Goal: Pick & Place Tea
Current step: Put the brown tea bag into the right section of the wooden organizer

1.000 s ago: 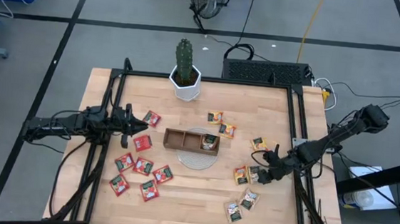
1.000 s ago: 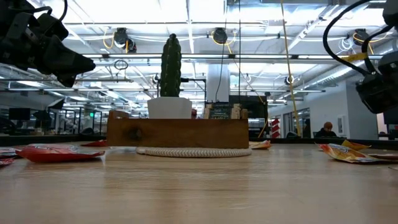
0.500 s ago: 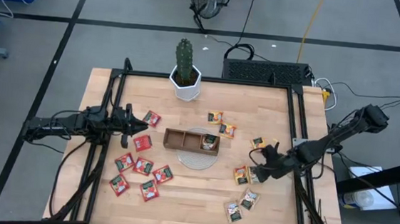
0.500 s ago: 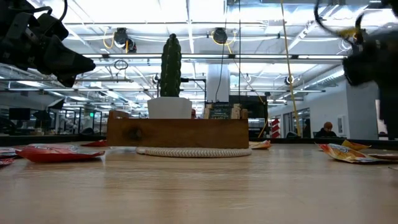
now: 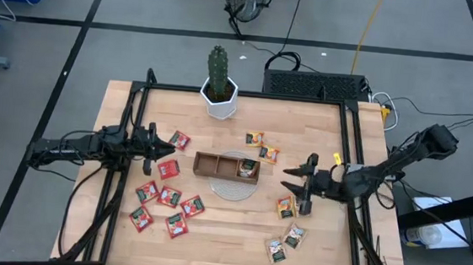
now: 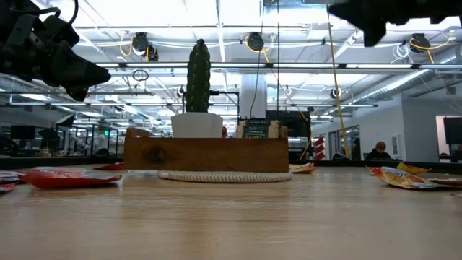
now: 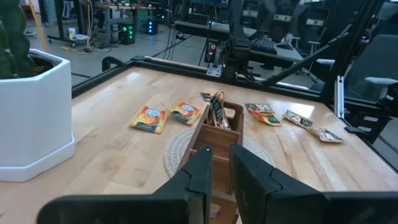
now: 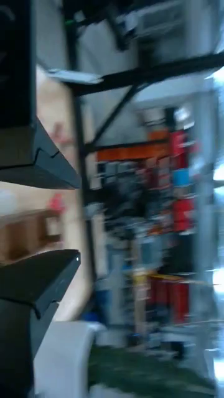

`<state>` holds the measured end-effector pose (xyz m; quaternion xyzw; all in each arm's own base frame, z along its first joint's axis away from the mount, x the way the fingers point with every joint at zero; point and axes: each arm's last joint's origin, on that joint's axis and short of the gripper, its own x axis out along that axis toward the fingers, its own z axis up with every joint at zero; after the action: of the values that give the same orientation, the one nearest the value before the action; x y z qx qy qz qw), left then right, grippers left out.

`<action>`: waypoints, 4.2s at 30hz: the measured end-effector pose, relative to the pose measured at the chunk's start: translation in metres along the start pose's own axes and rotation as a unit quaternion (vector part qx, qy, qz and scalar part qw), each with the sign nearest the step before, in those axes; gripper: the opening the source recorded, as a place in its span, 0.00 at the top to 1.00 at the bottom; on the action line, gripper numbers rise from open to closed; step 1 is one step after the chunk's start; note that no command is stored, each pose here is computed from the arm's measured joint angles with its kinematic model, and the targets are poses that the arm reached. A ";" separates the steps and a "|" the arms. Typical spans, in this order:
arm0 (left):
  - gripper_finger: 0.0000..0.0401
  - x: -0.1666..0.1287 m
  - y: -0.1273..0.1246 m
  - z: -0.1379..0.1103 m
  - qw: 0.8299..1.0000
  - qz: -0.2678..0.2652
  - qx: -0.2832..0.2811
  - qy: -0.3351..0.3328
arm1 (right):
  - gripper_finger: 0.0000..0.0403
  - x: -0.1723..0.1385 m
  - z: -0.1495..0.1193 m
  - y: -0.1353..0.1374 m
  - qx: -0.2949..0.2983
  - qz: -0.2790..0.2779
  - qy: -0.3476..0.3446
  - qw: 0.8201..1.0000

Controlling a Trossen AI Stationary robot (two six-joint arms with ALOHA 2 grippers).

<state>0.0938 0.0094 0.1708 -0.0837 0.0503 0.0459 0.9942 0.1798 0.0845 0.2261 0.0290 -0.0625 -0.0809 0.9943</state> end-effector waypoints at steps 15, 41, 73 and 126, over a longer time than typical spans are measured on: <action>0.86 0.000 0.000 0.000 1.000 0.000 0.000 0.000 | 0.61 0.058 0.071 0.027 -0.358 -0.335 0.191 0.850; 0.86 0.000 0.000 0.000 1.000 0.000 0.000 0.000 | 0.48 0.059 0.004 -0.017 0.071 -0.283 0.671 0.681; 0.86 0.000 0.000 0.000 1.000 0.000 0.000 0.000 | 0.40 -0.031 -0.115 -0.004 0.295 -0.358 0.635 0.618; 0.86 0.001 0.000 0.000 1.000 0.001 0.000 0.003 | 0.46 0.036 -0.033 0.029 0.374 -0.142 0.523 0.752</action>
<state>0.0948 0.0096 0.1704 -0.0839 0.0538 0.0464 0.9939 0.2236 0.1090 0.2000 0.4451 0.4471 -0.1641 0.7584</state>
